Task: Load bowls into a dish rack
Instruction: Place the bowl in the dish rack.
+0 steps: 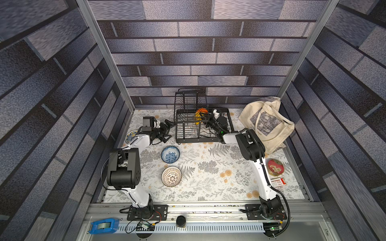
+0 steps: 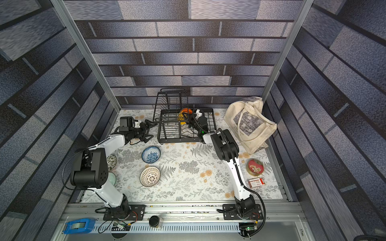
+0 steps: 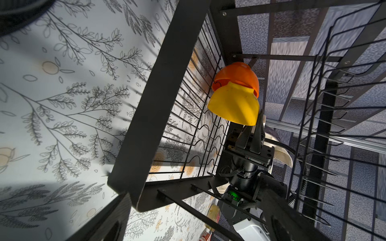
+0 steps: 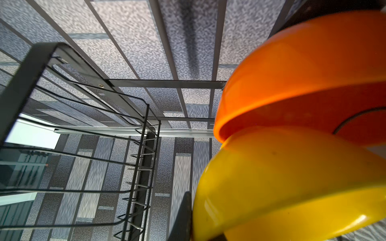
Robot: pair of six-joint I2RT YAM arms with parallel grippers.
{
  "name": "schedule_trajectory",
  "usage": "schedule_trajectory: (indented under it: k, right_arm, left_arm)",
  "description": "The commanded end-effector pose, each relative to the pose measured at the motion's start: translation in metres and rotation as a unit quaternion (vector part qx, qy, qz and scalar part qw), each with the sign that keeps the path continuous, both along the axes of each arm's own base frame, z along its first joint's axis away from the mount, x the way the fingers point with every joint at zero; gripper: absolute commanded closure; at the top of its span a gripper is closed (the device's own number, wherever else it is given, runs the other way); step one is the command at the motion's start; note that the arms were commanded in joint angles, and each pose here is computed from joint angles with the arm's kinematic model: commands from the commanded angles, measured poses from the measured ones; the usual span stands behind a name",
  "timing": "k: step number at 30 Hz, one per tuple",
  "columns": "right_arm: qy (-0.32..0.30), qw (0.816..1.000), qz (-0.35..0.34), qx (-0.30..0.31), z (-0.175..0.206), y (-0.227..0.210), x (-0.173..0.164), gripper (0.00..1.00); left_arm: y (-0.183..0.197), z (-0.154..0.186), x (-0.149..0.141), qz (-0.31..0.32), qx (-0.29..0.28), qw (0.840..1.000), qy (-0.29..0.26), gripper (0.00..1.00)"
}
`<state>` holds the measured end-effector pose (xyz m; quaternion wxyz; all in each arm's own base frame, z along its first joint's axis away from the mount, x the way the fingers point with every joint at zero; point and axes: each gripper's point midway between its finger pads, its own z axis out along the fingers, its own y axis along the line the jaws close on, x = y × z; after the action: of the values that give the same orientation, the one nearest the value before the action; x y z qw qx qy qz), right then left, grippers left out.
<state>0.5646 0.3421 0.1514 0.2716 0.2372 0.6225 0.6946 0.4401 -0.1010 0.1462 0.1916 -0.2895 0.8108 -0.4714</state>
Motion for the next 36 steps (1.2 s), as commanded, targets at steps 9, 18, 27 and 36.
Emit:
schedule_trajectory:
  k: [9, 18, 27, 36]
  right_arm:
    - [-0.040, 0.999, -0.005, 0.036, 0.021, 0.005, 0.002, 1.00]
    - [0.038, 0.998, -0.037, 0.035, -0.008, -0.003, 0.007, 0.97]
    - [0.082, 0.994, -0.060, 0.034, -0.019, -0.013, 0.006, 0.92]
    - [0.111, 0.990, -0.074, 0.035, -0.024, -0.019, 0.001, 0.86]
  left_arm:
    - [-0.002, 0.003, 0.001, -0.005, -0.013, 1.000, 0.001, 0.00]
    - [-0.002, 0.004, 0.000, -0.005, -0.015, 1.000, 0.002, 0.00]
    - [-0.002, 0.004, 0.000, -0.005, -0.015, 1.000, 0.003, 0.00]
    - [-0.002, 0.003, -0.001, -0.005, -0.016, 1.000, 0.004, 0.00]
